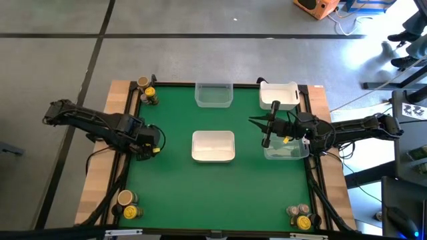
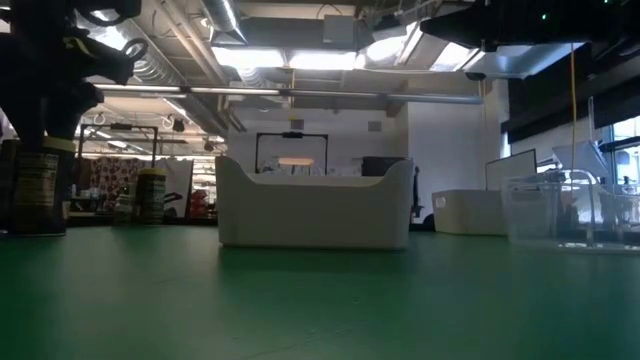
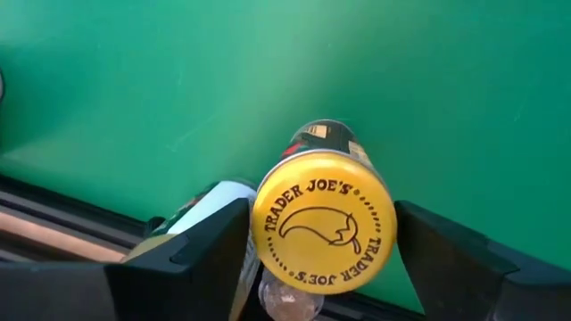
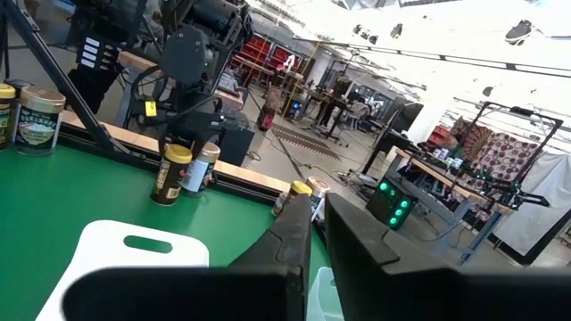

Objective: Sort spices by type
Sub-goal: Put the middle yellow seasoning bottle into the top transparent bin

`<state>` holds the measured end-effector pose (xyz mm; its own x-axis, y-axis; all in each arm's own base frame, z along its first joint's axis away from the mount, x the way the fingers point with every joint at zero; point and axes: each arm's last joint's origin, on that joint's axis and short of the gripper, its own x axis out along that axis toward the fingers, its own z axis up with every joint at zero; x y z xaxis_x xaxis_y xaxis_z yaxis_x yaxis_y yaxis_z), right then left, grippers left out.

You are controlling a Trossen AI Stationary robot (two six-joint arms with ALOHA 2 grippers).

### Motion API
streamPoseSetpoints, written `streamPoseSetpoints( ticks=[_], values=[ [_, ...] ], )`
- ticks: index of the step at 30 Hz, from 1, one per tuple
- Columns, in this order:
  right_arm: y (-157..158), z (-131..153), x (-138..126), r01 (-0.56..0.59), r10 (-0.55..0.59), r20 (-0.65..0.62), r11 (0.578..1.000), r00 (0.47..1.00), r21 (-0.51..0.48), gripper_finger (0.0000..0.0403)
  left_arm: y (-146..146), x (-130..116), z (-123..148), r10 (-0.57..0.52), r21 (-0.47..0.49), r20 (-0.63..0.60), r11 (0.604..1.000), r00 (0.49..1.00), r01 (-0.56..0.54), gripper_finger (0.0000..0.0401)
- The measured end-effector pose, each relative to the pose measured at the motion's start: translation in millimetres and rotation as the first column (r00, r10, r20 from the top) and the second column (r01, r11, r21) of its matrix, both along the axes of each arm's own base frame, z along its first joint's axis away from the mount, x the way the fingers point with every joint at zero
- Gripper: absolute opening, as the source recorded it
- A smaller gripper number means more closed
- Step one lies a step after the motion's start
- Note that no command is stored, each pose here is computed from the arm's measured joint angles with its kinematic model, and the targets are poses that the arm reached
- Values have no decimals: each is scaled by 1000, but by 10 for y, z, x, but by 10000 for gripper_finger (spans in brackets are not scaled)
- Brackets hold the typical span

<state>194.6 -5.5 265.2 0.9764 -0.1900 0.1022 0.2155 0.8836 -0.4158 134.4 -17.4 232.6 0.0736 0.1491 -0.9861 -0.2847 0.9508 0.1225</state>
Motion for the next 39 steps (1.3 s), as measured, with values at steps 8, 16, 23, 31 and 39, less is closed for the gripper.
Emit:
streamPoseSetpoints(
  ticks=[8,16,23,31,39],
  values=[
    [0,0,0,0,0,0,1000,1000,0,39,-1,9,-62,-5,-1,9,1000,1000,5,269],
    [0,0,0,0,0,0,1000,1000,0,39,-3,-13,-262,-10,-16,-19,1000,1000,10,268],
    [0,0,0,0,0,0,1000,1000,0,39,-5,-5,-262,-21,-17,-12,1000,1000,21,238],
    [0,10,-1,0,0,11,1000,1000,0,39,-20,38,-236,-20,-49,28,999,999,21,207],
    [0,29,-4,0,0,31,1000,1000,0,39,-16,141,49,-21,8,133,1000,991,20,215]
  ],
)
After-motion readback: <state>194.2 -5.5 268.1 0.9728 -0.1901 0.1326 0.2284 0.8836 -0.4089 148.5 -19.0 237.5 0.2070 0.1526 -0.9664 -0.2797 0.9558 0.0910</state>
